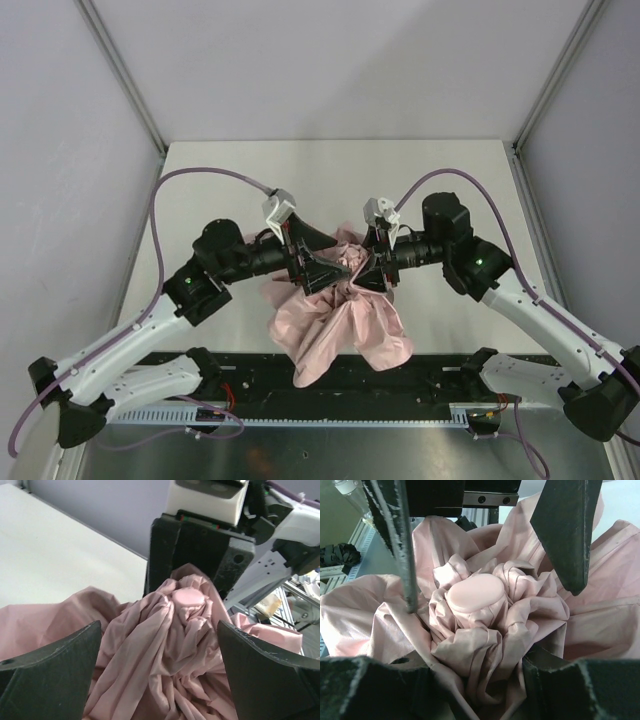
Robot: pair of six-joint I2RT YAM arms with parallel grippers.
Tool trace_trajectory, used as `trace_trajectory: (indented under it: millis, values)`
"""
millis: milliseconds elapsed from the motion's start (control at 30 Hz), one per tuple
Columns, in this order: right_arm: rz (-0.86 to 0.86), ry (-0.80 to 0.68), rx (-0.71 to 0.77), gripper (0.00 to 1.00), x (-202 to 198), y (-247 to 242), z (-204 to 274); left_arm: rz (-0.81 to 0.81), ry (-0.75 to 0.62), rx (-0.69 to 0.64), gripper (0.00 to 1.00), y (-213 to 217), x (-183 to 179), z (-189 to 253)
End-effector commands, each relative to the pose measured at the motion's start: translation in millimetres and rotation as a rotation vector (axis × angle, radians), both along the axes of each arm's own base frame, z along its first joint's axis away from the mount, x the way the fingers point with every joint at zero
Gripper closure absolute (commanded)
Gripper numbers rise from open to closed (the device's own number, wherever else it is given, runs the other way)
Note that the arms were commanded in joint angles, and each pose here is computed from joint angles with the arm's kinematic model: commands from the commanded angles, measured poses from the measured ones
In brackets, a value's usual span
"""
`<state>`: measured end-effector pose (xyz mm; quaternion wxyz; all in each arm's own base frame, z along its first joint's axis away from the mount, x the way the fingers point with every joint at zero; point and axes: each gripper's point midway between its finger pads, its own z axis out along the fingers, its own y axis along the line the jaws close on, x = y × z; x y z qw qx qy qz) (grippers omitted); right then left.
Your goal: Put away the umbrella
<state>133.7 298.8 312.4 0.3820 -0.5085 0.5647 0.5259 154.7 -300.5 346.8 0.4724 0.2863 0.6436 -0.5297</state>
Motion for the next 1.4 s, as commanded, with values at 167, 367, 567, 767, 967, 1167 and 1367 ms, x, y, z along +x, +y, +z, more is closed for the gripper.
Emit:
trace_trajectory:
  millis: [167, 367, 567, 767, 967, 1167, 1367]
  values:
    - [0.091, -0.090, 0.082, 1.00, -21, 0, 27, -0.136, -0.026, -0.099, 0.06, -21, -9, 30]
    - [0.116, -0.109, 0.096, 1.00, -31, 0, 35, -0.166, -0.014, -0.081, 0.34, -30, -6, 26]
    - [0.097, -0.112, 0.086, 0.99, -31, 5, 36, -0.168, -0.057, -0.099, 0.82, -26, -9, 33]
    - [-0.147, -0.075, 0.049, 0.39, 7, 2, 34, -0.029, -0.161, -0.137, 1.00, -4, 1, 48]
    - [-0.641, 0.046, 0.030, 0.05, 90, -50, 34, 0.181, -0.208, -0.163, 1.00, 37, 29, 57]
    - [-1.092, 0.137, 0.049, 0.01, 135, -119, 34, 0.447, -0.243, -0.146, 1.00, 84, 57, 60]
    - [-1.100, 0.148, 0.067, 0.02, 118, -122, 41, 0.725, -0.274, -0.127, 1.00, 128, 82, 70]
